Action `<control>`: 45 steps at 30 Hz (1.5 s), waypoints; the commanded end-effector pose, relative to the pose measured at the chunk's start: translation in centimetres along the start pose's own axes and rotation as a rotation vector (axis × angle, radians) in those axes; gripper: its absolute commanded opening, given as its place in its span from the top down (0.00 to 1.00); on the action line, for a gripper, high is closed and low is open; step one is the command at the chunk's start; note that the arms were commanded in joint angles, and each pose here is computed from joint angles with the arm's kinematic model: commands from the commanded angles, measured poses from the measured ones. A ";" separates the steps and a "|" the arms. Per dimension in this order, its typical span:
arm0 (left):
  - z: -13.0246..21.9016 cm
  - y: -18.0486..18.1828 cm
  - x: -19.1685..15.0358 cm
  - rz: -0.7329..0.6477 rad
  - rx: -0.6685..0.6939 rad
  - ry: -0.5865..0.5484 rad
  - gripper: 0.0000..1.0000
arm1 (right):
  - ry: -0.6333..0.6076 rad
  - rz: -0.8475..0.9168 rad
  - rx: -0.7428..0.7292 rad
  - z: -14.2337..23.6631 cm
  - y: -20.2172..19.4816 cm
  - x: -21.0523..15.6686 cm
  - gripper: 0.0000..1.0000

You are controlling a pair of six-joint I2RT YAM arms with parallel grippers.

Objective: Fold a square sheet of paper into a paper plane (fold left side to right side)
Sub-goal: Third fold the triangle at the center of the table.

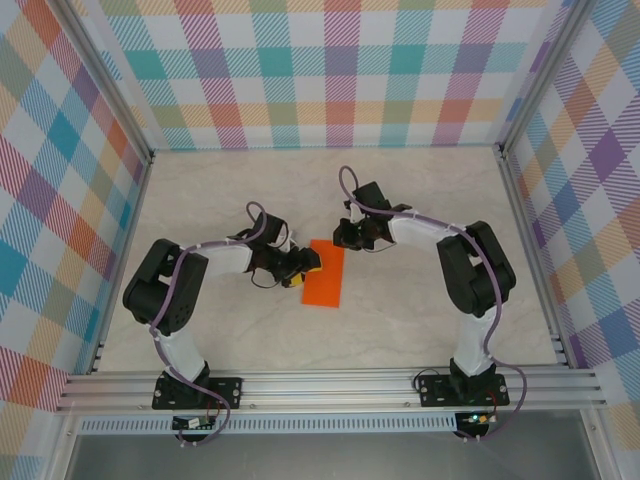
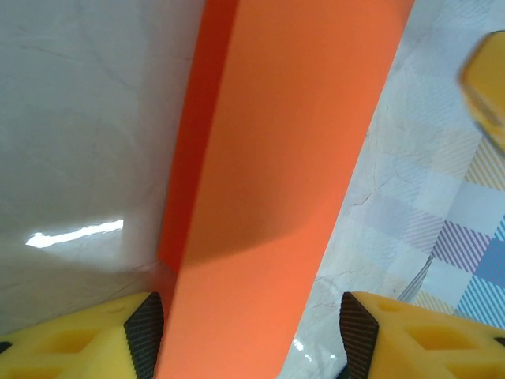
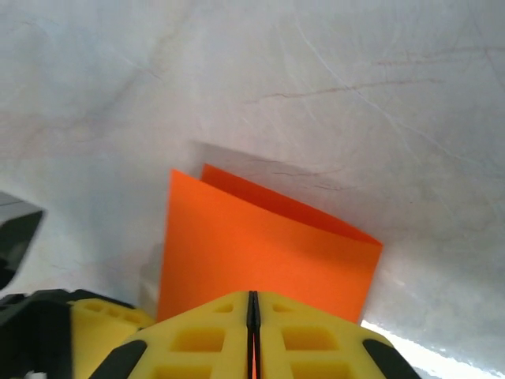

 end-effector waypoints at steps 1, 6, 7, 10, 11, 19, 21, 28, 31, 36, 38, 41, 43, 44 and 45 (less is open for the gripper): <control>-0.4 -0.8 0.0 -0.019 -0.017 0.022 0.41 | -0.033 0.037 0.015 2.2 1.1 0.3 0.89; -0.4 -1.2 0.0 -0.028 -0.016 0.024 0.54 | -0.039 0.069 0.008 3.9 1.1 -0.6 0.85; -0.3 -1.1 -0.1 -0.026 -0.014 0.024 0.58 | -0.044 0.076 0.003 4.4 1.0 -0.9 0.83; -0.2 -1.2 -0.3 -0.034 -0.001 0.025 0.66 | -0.056 0.105 -0.012 5.6 0.3 -2.0 0.81; -0.2 -1.1 -0.4 -0.033 0.002 0.028 0.69 | -0.058 0.118 -0.012 5.9 0.0 -2.5 0.80; 0.0 -1.1 -1.1 -0.032 0.035 0.028 0.82 | -0.090 0.378 -0.047 7.0 0.5 -9.5 0.66; 0.0 -1.2 -1.3 -0.024 0.037 0.028 0.84 | -0.127 0.470 -0.068 7.0 0.8 -11.5 0.60; -0.2 -1.7 -1.9 -0.006 0.039 0.044 0.95 | -0.213 0.811 -0.110 6.1 3.2 -17.3 0.27; -0.2 -1.9 -2.0 -0.010 0.043 0.047 0.96 | -0.219 0.955 -0.194 4.6 3.7 -18.5 0.21; -0.3 -2.0 -2.1 -0.011 0.045 0.052 0.96 | -0.226 1.079 -0.263 2.1 4.8 -18.1 0.21; -0.3 -2.1 -2.1 -0.012 0.043 0.054 0.96 | -0.225 1.116 -0.302 1.1 4.9 -17.7 0.24; -0.3 -2.2 -2.1 -0.015 0.039 0.058 0.97 | -0.228 1.139 -0.335 0.0 4.9 -17.3 0.28; -0.3 -2.3 -2.1 -0.017 0.040 0.059 0.97 | -0.236 1.141 -0.349 -0.2 4.8 -17.1 0.33; -0.3 -2.3 -2.1 -0.019 0.041 0.059 0.97 | -0.238 1.141 -0.354 -0.3 4.8 -17.0 0.36; -0.3 -2.3 -2.1 -0.019 0.041 0.060 0.97 | -0.239 1.141 -0.359 -0.4 4.8 -17.0 0.39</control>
Point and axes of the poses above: each hand's point on the last joint's axis, 136 mm out from that joint toward the fingers, its own z axis back along the fingers, its own y axis along the line the jaws close on, x = y × z, the point moved 1 cm from there along z, back along the fingers, and after that the axes turned 8 degrees about -z, right-handed, at the moved point
